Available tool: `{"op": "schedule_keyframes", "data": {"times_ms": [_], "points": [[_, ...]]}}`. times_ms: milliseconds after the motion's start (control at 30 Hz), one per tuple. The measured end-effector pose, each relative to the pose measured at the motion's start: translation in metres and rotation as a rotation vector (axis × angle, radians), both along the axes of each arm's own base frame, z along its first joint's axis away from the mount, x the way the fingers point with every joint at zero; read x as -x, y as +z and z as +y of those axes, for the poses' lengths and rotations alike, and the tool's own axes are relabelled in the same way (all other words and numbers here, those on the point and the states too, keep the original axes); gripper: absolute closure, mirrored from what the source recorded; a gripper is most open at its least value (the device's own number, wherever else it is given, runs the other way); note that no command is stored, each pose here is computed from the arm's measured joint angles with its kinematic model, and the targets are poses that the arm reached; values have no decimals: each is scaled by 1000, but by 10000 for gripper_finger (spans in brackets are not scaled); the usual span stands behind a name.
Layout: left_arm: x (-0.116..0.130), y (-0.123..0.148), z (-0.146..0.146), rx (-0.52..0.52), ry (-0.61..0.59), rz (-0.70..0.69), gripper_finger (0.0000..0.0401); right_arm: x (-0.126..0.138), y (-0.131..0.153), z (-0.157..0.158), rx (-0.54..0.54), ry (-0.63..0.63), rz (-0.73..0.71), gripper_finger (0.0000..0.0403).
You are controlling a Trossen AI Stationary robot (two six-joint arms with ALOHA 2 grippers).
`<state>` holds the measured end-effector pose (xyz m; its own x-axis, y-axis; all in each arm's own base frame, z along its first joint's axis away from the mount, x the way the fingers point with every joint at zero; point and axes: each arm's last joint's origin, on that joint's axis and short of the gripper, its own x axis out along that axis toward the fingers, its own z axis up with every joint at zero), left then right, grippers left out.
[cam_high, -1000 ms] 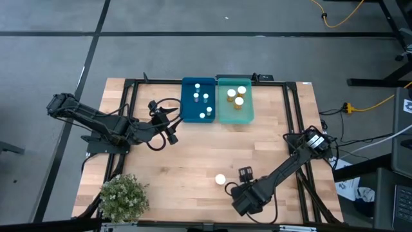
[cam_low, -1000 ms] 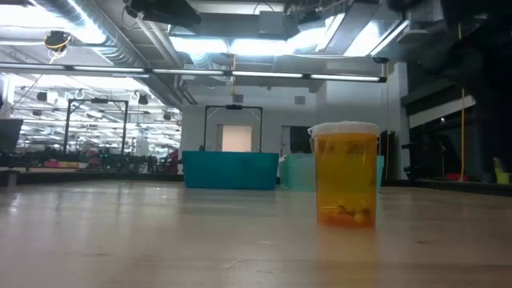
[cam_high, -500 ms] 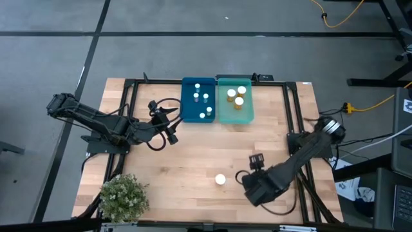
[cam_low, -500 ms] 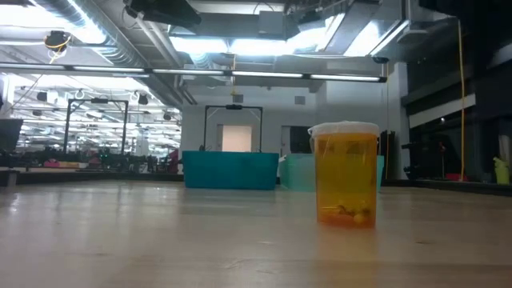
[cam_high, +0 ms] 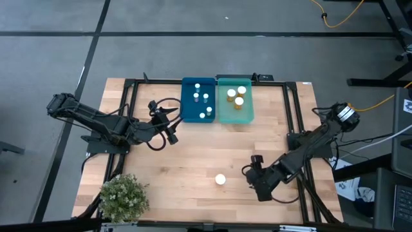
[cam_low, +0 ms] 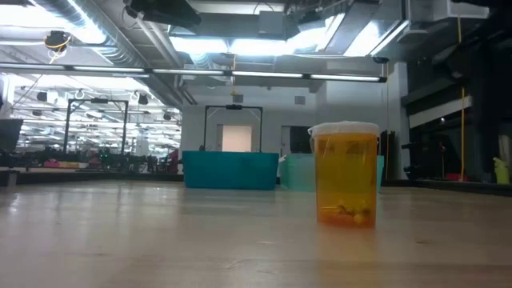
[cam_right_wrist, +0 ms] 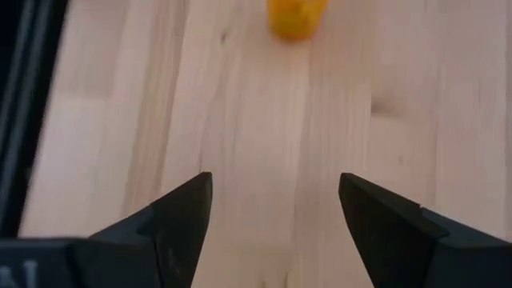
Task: Pick and place medicine bottles into bin by pill shape (circle, oval)
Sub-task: Put the orange pill bottle into the light blue bin
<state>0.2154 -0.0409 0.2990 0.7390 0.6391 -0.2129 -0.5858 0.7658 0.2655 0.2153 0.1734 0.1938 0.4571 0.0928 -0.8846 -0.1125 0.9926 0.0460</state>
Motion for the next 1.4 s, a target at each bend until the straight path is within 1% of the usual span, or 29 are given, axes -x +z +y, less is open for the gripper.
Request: {"op": "schedule_keyframes", "data": {"times_ms": [100, 167, 267, 433, 567, 700, 800, 1033, 1233, 1400], "points": [[0, 0, 0, 0, 0, -1, 199, -11, -4, -1, -42, -48, -58, 128], [0, 0, 0, 0, 0, -1, 199, -19, -6, -3, -50, -60, -49, 128], [0, 0, 0, 0, 0, -1, 199, -35, -8, -5, -56, -25, -33, 128], [0, 0, 0, 0, 0, -1, 199, -65, -9, -11, -8, 34, -36, 128], [0, 0, 0, -1, 0, 1, 199, -91, -10, -19, -33, 50, -13, 128], [0, 0, 0, -1, 0, 3, 199, -109, -14, -23, -53, 106, 32, 128], [0, 0, 0, -1, 0, 2, 199, -117, -18, -21, -56, 154, 59, 128], [0, 0, 0, -2, 0, 3, 199, -134, -21, -13, -16, 236, 39, 127], [0, 0, 0, -2, 0, 3, 199, -142, -25, -12, 5, 258, 33, 128], [0, 0, 0, -2, 0, 3, 199, -146, -20, -10, -3, 258, 4, 128]]}}
